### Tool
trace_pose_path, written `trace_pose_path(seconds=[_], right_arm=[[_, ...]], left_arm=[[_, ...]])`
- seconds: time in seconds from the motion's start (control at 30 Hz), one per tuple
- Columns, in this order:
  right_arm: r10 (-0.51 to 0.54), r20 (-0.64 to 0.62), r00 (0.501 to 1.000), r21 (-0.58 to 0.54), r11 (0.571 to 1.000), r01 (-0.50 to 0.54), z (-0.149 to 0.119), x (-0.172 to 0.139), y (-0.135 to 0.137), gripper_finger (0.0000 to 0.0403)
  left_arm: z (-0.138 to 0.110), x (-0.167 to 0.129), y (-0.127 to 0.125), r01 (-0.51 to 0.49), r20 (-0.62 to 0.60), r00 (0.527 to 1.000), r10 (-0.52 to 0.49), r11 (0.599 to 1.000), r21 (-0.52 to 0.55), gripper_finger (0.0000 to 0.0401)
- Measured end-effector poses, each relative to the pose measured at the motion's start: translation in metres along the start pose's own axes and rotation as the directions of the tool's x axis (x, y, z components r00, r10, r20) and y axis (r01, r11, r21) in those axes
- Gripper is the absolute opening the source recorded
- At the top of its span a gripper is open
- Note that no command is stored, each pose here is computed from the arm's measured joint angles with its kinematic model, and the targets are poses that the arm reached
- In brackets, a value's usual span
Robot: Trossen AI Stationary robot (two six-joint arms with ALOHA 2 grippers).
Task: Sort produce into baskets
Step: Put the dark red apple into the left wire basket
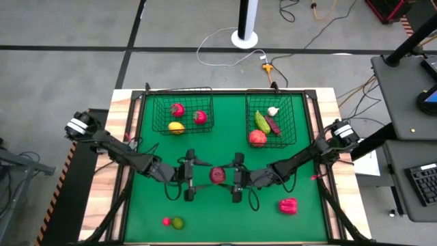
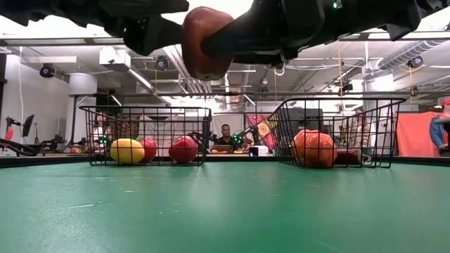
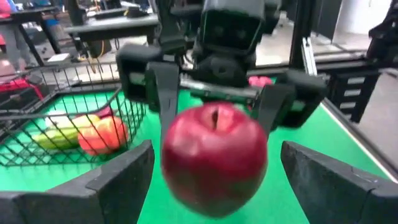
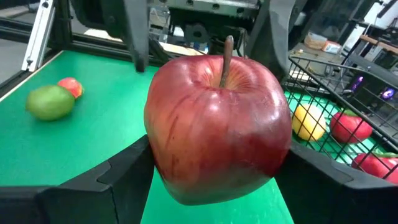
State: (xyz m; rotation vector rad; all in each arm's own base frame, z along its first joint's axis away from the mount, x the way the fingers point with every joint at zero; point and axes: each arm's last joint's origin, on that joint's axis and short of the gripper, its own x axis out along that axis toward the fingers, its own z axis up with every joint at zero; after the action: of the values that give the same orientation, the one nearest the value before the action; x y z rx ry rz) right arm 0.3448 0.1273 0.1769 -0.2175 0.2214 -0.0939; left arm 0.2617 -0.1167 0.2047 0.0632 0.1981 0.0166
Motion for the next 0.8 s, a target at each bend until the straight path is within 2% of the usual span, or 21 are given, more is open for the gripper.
trace_pose_path(seconds=[0.53,0.63,0.8], right_arm=[[-0.003,-0.016,1.0,0.007,1.0,0.003,-0.003,0.002,-0.004,0.0281],[-0.001,-0.019,1.0,0.003,1.0,0.001,-0.003,0.003,-0.004,0.0284],[0.004,-0.023,1.0,0.014,1.0,-0.003,-0.004,0.002,-0.004,0.0296]], left_arm=[[-0.018,0.022,-0.007,-0.029,0.037,0.999,0.028,0.999,0.017,0.0324],[-0.02,0.023,-0.007,-0.053,0.03,0.998,0.052,0.998,0.018,0.0307],[-0.02,0.024,-0.007,-0.059,0.038,0.998,0.058,0.998,0.006,0.0255]])
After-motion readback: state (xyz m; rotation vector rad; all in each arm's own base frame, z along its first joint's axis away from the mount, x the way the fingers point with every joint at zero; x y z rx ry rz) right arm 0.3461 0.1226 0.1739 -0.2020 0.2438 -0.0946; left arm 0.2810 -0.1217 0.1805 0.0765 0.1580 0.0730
